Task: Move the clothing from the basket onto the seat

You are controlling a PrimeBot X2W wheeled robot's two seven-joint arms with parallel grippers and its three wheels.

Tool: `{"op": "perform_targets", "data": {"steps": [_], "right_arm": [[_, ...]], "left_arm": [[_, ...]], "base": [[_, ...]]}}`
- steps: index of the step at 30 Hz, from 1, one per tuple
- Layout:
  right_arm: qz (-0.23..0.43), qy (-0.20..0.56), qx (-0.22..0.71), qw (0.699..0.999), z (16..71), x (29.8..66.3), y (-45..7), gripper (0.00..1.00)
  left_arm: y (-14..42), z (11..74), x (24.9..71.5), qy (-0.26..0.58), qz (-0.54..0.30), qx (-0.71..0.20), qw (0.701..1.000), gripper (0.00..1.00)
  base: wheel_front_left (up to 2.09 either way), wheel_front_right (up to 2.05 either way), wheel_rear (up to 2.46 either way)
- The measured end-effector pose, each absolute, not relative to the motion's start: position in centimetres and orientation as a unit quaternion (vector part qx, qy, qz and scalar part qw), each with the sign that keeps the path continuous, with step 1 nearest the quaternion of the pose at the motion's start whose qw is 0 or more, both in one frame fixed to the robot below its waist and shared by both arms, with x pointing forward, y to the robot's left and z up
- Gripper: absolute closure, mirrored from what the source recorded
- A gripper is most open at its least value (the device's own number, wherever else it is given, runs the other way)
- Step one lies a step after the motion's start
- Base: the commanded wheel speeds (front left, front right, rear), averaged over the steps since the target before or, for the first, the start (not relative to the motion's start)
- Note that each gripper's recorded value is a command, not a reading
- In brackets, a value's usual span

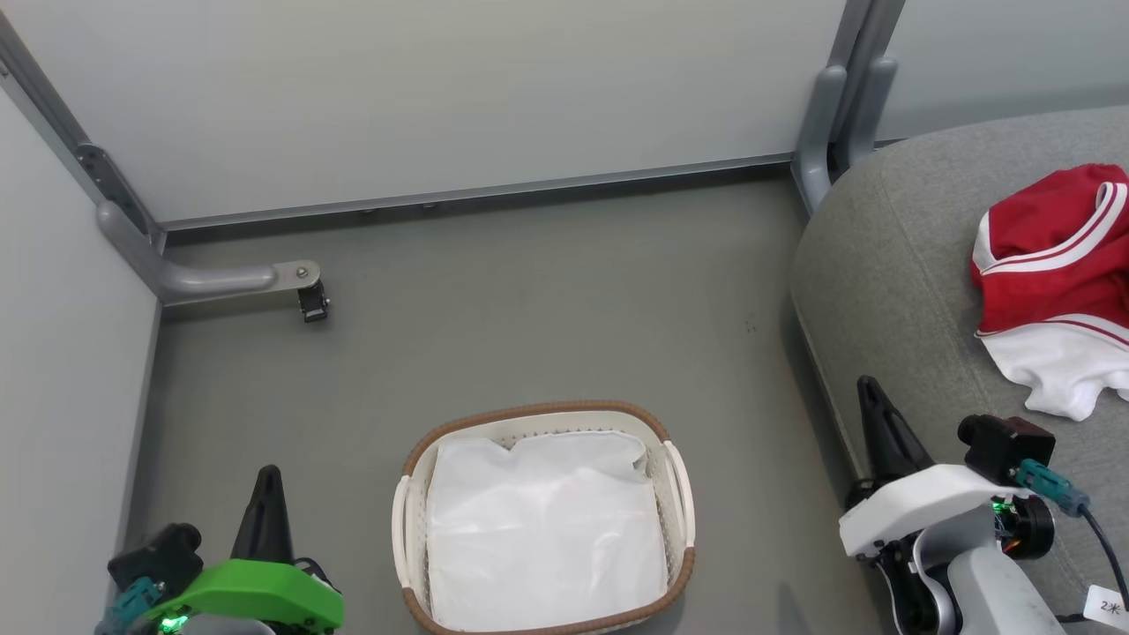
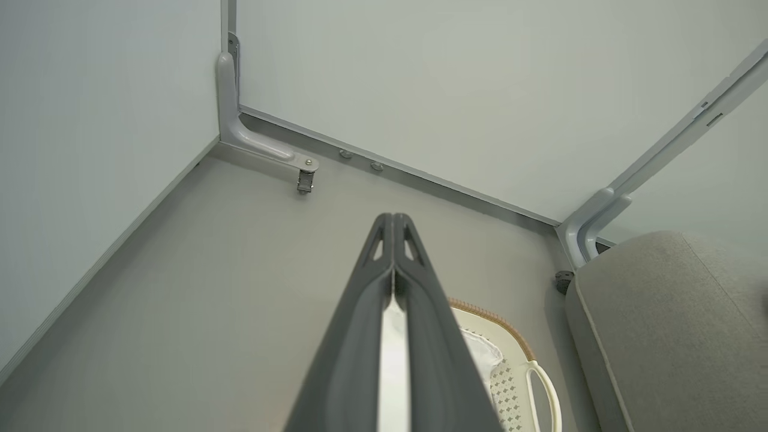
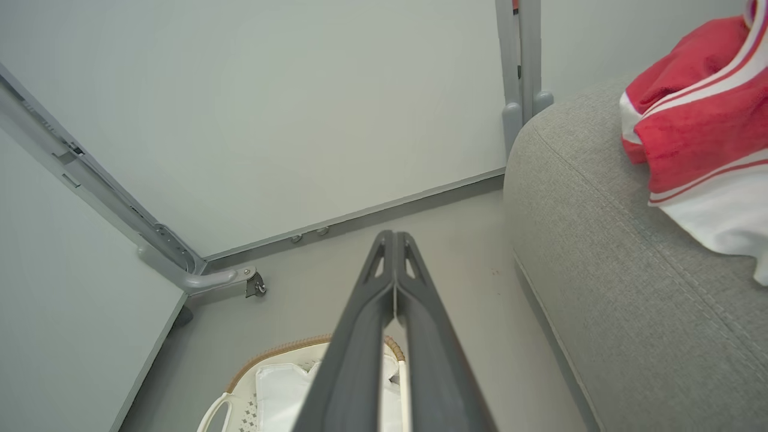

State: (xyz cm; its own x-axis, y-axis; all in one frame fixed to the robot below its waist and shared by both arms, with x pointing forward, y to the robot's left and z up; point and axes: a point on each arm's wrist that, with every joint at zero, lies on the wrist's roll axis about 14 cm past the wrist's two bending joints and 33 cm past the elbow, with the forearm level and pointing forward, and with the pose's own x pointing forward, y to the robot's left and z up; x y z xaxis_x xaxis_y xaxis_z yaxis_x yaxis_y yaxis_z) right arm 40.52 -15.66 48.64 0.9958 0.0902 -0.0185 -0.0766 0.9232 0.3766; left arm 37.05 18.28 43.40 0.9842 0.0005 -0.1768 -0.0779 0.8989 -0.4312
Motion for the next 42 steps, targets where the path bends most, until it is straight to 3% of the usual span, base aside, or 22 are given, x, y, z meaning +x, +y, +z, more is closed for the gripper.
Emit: {"op": "perform_targets", "data": {"steps": [42], "right_arm": [[-0.011, 0.027, 0.471, 0.882, 49.0, 40.0, -18.3, 1.00]], "left_arm": [[19.5, 45.5, 37.8, 0.063, 0.054, -0.486, 0.870, 1.00]], "base": [[0.00, 0.00, 0.00]]}}
